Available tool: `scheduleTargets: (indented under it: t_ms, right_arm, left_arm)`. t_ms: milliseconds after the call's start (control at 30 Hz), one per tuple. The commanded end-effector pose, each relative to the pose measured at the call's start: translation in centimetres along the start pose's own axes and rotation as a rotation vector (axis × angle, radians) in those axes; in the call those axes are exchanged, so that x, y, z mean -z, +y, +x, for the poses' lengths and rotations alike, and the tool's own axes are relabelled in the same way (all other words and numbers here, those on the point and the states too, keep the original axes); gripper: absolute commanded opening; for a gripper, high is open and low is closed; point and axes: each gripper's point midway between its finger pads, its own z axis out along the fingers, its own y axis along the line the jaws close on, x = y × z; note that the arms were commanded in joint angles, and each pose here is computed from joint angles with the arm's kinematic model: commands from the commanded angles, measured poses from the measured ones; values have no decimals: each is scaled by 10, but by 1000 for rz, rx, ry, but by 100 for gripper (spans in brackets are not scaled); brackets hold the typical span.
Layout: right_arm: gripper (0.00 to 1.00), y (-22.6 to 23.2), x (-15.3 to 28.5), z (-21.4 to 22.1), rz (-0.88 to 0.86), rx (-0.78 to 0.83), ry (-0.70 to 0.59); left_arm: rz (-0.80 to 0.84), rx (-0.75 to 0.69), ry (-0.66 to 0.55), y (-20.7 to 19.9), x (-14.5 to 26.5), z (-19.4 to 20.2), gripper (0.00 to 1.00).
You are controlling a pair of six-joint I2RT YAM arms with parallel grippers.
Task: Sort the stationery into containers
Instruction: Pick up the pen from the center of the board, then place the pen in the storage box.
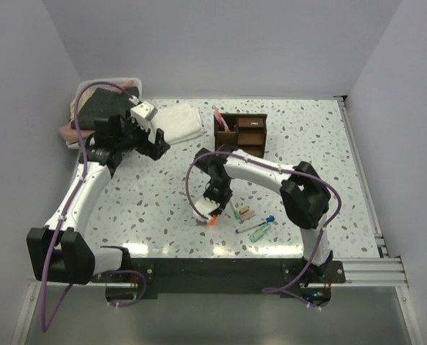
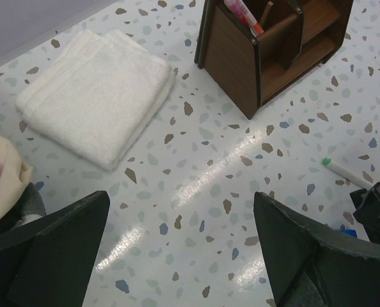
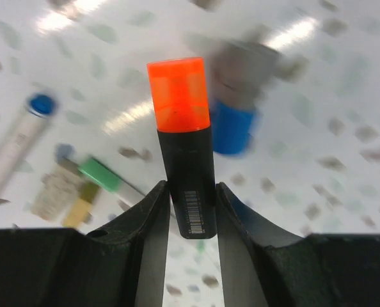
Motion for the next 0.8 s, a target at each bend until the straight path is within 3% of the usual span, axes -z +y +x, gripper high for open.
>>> scheduleTargets:
  t_ms: [0, 233, 267, 333, 367, 433, 467, 600, 767]
  right_arm:
    - [0, -53, 87, 0, 300, -184, -56]
    - [0, -104, 172, 19, 661, -510, -245]
    - [0, -106, 184, 29, 713, -650, -335]
    - [0, -133, 224, 49, 901, -720, -436]
    - [0, -132, 235, 66, 948, -891, -536]
    - [0, -151, 282, 84, 1140, -905, -665]
    - [0, -149, 288, 97, 1165, -1020, -763]
    - [0, -162, 320, 121, 1308, -1032, -853]
    - [0, -168, 312, 147, 1322, -1050, -882]
  left_arm:
    - [-15, -69, -100, 17, 5, -47, 100]
    - [-23, -23, -149, 42, -6, -73, 100]
    - [-22, -12, -153, 47, -10, -77, 100]
    - [-16, 8, -155, 51, -16, -81, 100]
    - [-5, 34, -155, 53, -22, -84, 100]
    - [11, 60, -155, 54, -28, -87, 100]
    - [24, 85, -153, 55, -33, -88, 100]
    - [67, 117, -146, 57, -47, -89, 100]
    - [87, 145, -119, 68, -65, -91, 100]
